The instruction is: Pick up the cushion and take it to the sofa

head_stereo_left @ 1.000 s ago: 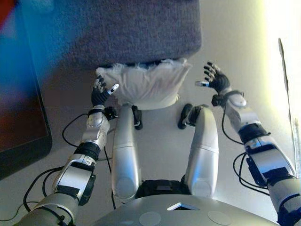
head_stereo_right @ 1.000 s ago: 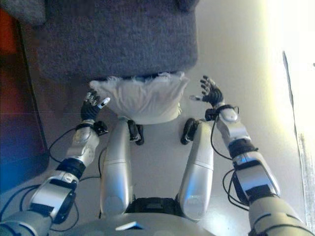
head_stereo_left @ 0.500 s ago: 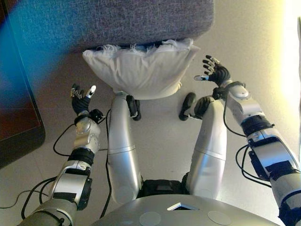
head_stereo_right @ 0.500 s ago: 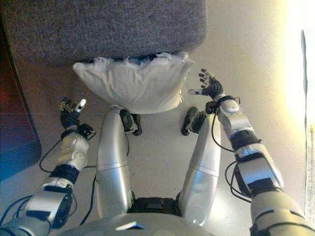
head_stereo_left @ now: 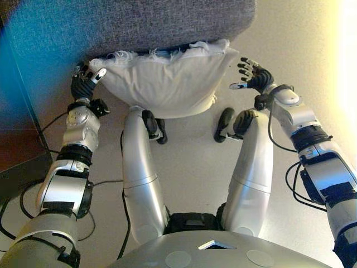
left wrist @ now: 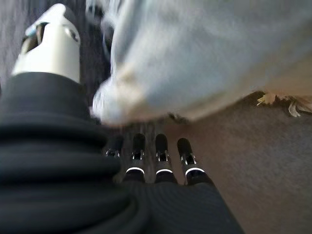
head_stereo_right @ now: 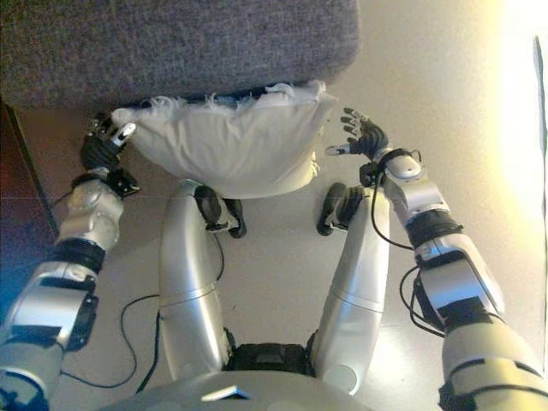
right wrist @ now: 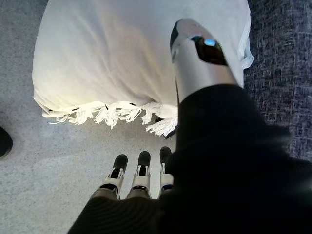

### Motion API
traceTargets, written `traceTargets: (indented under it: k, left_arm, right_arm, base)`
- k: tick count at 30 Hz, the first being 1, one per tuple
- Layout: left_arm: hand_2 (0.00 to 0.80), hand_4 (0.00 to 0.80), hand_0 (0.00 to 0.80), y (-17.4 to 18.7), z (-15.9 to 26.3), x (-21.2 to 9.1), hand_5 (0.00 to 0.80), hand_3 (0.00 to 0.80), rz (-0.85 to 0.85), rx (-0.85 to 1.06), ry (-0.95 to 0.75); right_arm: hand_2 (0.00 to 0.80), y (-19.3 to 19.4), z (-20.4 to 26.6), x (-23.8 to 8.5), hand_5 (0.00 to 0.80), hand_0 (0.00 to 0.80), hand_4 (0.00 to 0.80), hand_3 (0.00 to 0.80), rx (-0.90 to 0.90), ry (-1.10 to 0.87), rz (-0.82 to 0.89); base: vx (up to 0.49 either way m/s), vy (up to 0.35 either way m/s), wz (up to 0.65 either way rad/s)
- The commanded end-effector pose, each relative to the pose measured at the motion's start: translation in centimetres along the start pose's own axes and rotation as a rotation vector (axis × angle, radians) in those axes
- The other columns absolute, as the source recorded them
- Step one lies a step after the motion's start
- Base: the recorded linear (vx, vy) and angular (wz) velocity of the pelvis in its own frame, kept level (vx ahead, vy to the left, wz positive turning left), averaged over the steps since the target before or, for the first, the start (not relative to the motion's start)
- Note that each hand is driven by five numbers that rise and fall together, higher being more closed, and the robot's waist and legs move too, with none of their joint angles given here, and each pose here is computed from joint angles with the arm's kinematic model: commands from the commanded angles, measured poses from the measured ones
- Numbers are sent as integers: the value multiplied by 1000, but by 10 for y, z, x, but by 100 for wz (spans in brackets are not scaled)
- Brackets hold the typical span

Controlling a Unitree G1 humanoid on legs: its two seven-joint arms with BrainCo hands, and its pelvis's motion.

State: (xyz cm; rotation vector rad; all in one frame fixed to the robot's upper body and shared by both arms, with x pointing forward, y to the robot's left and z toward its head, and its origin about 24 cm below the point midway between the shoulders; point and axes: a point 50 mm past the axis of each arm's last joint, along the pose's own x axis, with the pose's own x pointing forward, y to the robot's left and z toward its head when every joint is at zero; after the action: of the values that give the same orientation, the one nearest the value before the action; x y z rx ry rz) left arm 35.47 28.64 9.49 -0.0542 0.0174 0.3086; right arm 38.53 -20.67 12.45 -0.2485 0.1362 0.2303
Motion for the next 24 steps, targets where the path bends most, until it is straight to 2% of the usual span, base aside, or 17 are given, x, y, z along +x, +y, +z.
traceTargets:
  k: [1, 8, 24]
  left_arm:
    - [0, 0, 0, 1, 12, 6, 0, 0, -32, 29, -17]
    - [0, 0, 0, -12, 34, 15, 0, 0, -107, 19, -58]
    - [0, 0, 0, -37, 53, 20, 0, 0, -200, -64, -132]
  right_arm:
    - [0, -7, 29, 4, 0, 0, 0, 0, -48, -67, -3]
    - [0, -4, 46, 10, 0, 0, 0, 0, -42, -85, 35]
    - [0, 31, 82, 23, 0, 0, 0, 0, -227, -102, 200]
  base:
    - [-48, 71, -7]
    - [-43, 46, -1]
    - [-25, 23, 0]
